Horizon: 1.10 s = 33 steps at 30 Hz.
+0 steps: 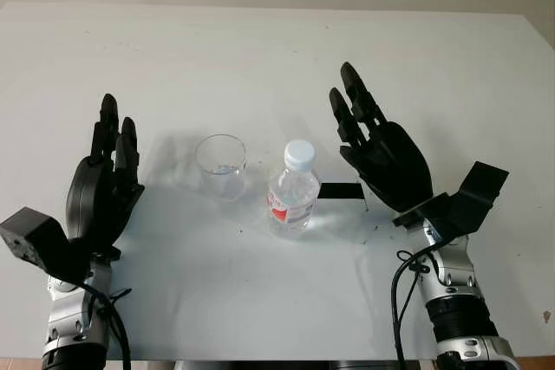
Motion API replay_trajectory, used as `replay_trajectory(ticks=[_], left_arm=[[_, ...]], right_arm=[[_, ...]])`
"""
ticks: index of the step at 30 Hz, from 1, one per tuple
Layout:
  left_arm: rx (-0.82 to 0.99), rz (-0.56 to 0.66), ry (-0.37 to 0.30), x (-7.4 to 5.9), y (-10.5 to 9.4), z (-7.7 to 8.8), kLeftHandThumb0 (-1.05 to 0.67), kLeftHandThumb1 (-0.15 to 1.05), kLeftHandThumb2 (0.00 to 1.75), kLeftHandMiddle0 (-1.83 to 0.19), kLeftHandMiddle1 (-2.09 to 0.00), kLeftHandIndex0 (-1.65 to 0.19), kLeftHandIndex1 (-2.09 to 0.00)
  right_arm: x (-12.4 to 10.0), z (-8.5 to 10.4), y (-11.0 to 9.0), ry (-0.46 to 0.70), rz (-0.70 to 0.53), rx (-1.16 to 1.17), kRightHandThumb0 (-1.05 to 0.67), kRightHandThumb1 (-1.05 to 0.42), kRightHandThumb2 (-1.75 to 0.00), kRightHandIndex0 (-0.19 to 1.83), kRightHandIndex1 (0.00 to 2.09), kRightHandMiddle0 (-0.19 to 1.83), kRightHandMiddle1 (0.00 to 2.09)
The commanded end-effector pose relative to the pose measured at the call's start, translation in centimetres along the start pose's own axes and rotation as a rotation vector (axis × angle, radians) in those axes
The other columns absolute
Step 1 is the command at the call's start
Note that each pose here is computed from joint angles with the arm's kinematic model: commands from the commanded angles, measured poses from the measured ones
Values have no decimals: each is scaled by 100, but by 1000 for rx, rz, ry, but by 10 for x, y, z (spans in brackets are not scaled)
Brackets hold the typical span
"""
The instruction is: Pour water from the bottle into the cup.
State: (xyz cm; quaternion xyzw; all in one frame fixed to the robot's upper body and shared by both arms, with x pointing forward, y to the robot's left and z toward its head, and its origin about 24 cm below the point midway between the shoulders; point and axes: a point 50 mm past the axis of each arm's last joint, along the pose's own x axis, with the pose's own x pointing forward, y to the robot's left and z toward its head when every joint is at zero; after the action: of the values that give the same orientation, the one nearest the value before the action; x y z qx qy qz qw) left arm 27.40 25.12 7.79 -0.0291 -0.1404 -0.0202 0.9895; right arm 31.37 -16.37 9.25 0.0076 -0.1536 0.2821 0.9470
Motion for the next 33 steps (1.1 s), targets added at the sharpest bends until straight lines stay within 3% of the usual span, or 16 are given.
replay_trajectory(ticks=[1,11,20,33], left_arm=[[-1,-1,9,-2,-1,-3,-73,105,69,19,0,19,0],[3,-11,-16,3,-1,0,-73,105,68,19,0,19,0],[7,9,-16,3,-4,0,-74,105,67,19,0,19,0],[5,9,-20,2,-2,1,-74,105,66,19,0,19,0]], right_arm=[[1,2,-2,-3,17,-14,-100,-105,-10,-19,0,-19,0],[14,2,-11,34,131,-13,-97,-104,-7,-19,0,-19,0],[12,10,-12,65,291,-65,-101,-100,-4,-13,4,-19,0],[2,-3,-1,227,508,-19,-100,-96,-5,13,17,13,18]])
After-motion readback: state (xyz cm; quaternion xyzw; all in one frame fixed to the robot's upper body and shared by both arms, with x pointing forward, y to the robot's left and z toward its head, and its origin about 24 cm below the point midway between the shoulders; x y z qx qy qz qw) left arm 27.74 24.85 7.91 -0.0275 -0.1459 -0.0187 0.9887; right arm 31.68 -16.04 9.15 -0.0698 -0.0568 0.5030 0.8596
